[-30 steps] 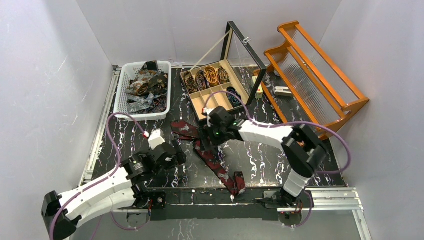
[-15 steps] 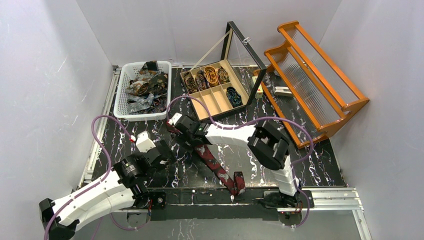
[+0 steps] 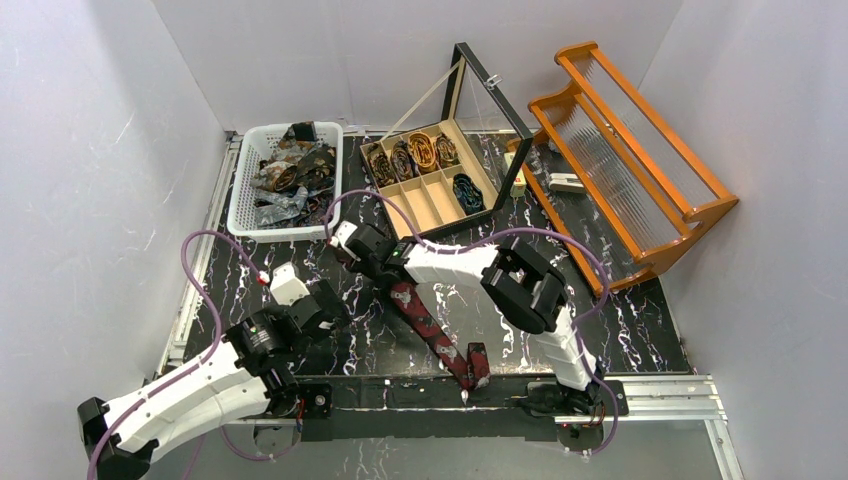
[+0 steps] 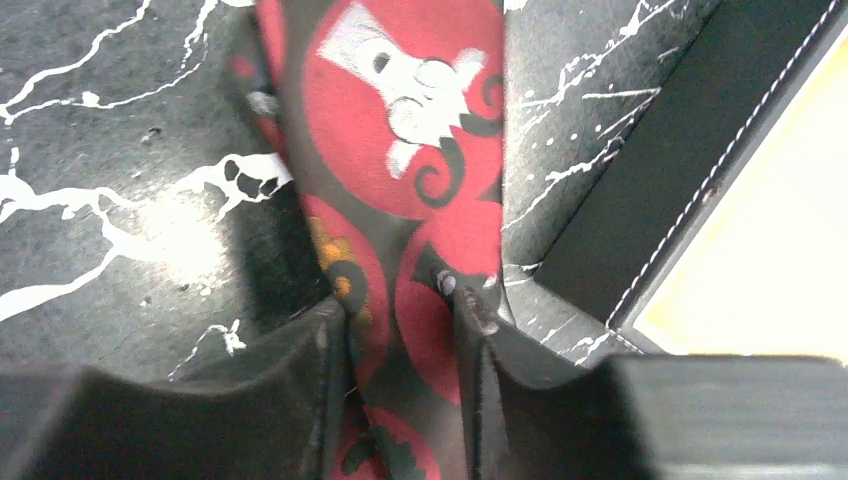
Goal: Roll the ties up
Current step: Flatten out the tie at the center of the board.
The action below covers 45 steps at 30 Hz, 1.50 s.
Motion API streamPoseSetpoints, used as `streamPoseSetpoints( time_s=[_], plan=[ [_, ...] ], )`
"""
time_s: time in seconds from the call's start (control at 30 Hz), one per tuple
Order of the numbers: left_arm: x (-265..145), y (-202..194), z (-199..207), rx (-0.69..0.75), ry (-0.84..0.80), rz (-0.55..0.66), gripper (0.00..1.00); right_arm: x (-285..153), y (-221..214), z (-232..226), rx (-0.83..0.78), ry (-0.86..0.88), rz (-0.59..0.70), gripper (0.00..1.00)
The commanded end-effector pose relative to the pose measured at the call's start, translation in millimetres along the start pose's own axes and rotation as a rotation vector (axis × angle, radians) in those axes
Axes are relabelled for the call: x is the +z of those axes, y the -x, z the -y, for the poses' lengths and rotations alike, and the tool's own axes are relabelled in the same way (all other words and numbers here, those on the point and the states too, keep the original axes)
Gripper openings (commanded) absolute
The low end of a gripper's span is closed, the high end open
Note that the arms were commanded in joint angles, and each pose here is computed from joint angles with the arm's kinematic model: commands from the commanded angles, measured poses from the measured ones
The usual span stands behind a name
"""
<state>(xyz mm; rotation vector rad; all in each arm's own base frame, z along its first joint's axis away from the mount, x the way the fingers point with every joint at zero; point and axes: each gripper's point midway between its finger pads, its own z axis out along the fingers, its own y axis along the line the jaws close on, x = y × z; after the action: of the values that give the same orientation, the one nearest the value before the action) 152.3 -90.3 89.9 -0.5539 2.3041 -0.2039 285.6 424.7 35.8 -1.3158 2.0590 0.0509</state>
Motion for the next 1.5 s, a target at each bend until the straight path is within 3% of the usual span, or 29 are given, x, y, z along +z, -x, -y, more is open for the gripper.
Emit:
streamPoseSetpoints(
  time_s=[0.0,0.13,0.3,0.47,0.57,0.7,0.73,0.77,0.8,0.87,0.9,0.93,1.07,1.2,1.4,1.47],
  plan=[
    [-4,15,-2,-0.018,0.008,0.057,0.98,15,-4,11,0.017,-0.013,-0.033,0.37],
    [-5,14,0,0.015,-0.002,0.047,0.98,2,14,16,0.084,-0.004,-0.010,0.03],
    [-10,15,16,0.083,-0.046,0.017,0.98,-59,57,48,0.277,-0.056,0.104,0.01],
    [-21,20,27,0.146,-0.053,-0.022,0.98,-145,74,93,0.641,-0.062,0.235,0.01],
    [-29,15,33,0.146,-0.066,-0.078,0.98,-170,28,111,0.860,-0.126,0.154,0.01],
    [-31,-9,39,0.131,-0.120,-0.191,0.98,-194,-102,119,1.056,-0.345,-0.136,0.01],
    [-31,-15,40,0.137,-0.138,-0.212,0.98,-197,-128,116,1.095,-0.370,-0.168,0.03],
    [-31,-21,40,0.143,-0.155,-0.235,0.98,-196,-148,109,1.120,-0.361,-0.186,0.17],
    [-30,-27,39,0.147,-0.166,-0.257,0.98,-194,-162,97,1.150,-0.309,-0.207,0.25],
    [-29,-35,38,0.154,-0.182,-0.284,0.98,-193,-181,83,1.200,-0.259,-0.225,0.62],
    [-29,-38,40,0.165,-0.196,-0.290,0.98,-196,-185,81,1.205,-0.252,-0.231,0.75],
    [-28,-41,42,0.181,-0.217,-0.301,0.98,-203,-187,83,1.209,-0.264,-0.239,0.79],
    [-30,-54,69,0.211,-0.321,-0.365,0.98,-221,-162,95,1.132,-0.214,-0.146,0.85],
    [-38,-63,106,0.248,-0.456,-0.434,0.98,-226,-157,84,1.104,-0.130,-0.147,0.86],
    [-56,-79,143,0.364,-0.540,-0.520,0.98,-224,-157,27,1.226,0.172,-0.115,0.81],
    [-50,-84,140,0.384,-0.506,-0.510,0.98,-227,-150,-1,1.251,0.354,-0.090,0.81]
  ],
)
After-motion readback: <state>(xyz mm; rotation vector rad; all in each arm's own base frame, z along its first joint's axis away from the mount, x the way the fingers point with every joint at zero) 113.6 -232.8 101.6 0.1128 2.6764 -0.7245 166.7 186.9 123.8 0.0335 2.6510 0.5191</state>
